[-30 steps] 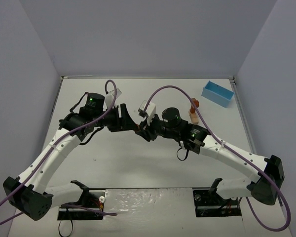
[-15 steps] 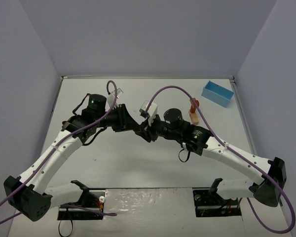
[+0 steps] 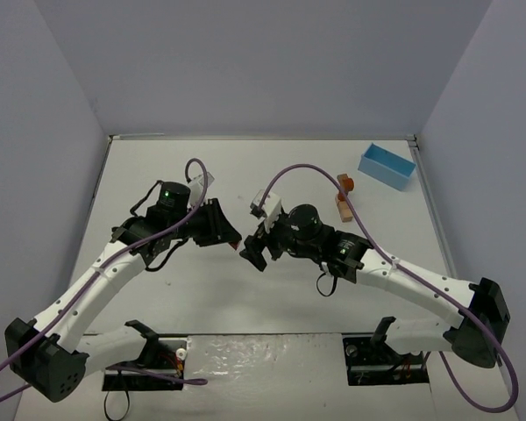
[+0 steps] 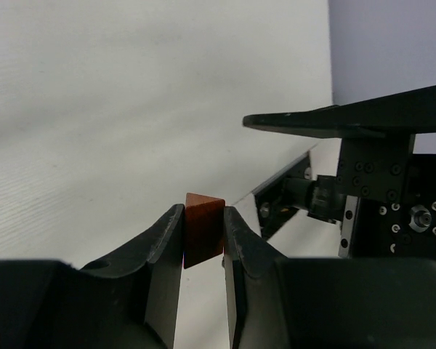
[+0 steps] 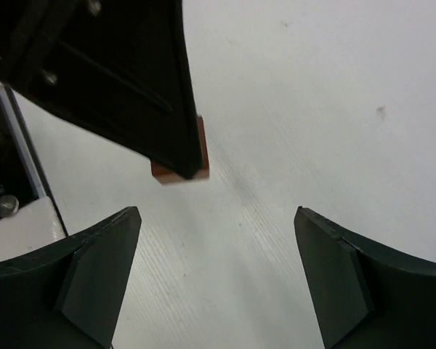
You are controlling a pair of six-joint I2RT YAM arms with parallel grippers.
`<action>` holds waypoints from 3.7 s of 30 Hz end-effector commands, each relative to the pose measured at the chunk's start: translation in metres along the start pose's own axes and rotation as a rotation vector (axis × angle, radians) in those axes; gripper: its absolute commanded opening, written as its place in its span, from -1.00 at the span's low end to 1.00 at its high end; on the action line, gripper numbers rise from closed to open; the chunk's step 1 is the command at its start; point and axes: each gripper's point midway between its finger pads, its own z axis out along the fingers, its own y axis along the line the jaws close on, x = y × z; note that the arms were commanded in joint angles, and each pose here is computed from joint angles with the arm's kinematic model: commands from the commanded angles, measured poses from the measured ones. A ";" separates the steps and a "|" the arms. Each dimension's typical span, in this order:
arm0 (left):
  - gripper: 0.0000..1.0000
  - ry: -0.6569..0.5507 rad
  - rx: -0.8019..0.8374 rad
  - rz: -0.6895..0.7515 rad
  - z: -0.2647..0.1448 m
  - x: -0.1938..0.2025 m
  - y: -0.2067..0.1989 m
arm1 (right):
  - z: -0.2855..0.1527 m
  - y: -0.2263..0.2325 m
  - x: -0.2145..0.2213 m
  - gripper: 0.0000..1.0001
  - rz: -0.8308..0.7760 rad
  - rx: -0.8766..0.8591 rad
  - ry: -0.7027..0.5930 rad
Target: Build the wood block tower
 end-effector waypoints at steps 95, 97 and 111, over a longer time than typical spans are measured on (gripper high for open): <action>0.31 0.178 -0.328 0.626 0.168 0.015 0.100 | -0.136 -0.047 0.052 0.87 0.475 0.507 0.017; 0.25 0.164 -0.339 0.603 0.171 0.014 0.098 | -0.136 -0.047 0.051 0.87 0.477 0.508 0.014; -0.44 0.026 -0.504 0.374 0.189 0.022 0.109 | -0.143 -0.053 0.050 0.89 0.523 0.549 -0.030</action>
